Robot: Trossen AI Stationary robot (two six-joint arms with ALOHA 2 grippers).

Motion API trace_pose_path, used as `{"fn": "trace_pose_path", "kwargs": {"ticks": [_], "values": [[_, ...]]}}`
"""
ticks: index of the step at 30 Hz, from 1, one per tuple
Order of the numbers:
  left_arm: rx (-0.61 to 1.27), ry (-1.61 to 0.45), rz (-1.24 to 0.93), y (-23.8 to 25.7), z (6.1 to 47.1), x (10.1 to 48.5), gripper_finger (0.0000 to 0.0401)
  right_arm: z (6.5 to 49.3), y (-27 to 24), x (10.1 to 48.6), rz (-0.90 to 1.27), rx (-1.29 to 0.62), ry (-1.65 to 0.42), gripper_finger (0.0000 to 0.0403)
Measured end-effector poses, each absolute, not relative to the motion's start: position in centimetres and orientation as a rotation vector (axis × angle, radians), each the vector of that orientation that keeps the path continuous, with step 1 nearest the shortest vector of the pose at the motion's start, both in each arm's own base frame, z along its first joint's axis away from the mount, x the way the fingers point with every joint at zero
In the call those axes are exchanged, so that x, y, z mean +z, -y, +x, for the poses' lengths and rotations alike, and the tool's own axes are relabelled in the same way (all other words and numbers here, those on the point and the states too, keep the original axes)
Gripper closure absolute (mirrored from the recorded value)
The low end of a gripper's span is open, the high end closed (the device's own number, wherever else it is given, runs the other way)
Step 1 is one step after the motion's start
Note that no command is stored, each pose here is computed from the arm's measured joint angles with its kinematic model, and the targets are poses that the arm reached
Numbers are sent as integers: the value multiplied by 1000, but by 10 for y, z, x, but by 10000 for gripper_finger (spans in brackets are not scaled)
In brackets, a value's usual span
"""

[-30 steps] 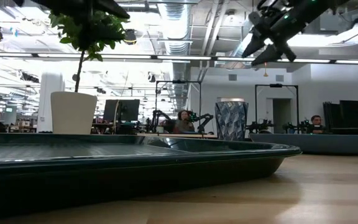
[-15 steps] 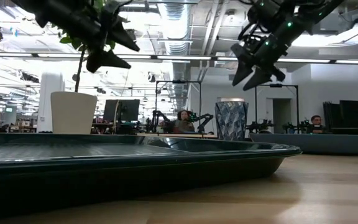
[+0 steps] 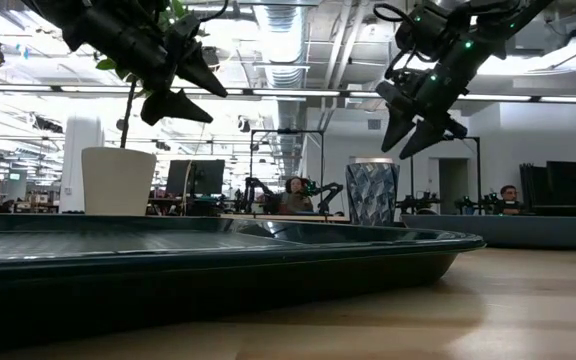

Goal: Pick and place plate/cup/fork/spoon on tray
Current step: Put the blue cup on the black tray

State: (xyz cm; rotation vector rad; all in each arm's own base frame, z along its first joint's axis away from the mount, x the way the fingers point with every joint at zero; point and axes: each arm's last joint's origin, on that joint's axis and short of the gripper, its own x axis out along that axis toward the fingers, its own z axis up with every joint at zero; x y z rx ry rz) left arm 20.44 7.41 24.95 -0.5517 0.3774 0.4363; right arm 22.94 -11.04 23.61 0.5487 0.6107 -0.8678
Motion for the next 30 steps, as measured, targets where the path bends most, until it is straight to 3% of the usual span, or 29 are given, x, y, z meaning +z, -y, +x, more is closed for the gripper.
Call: {"fn": "trace_pose_path", "kwargs": {"ticks": [14,18,24,30], "values": [[438,-377,-551,-74,204,249,124,246,116,198,571,-908,-758,164],[446,-377,-549,-74,204,249,124,248,115,197,567,-904,-757,181],[490,-368,-536,-76,204,250,124,247,115,203,567,-897,-721,240],[495,-369,-525,-76,204,250,124,247,115,204,566,-896,-716,362]]}}
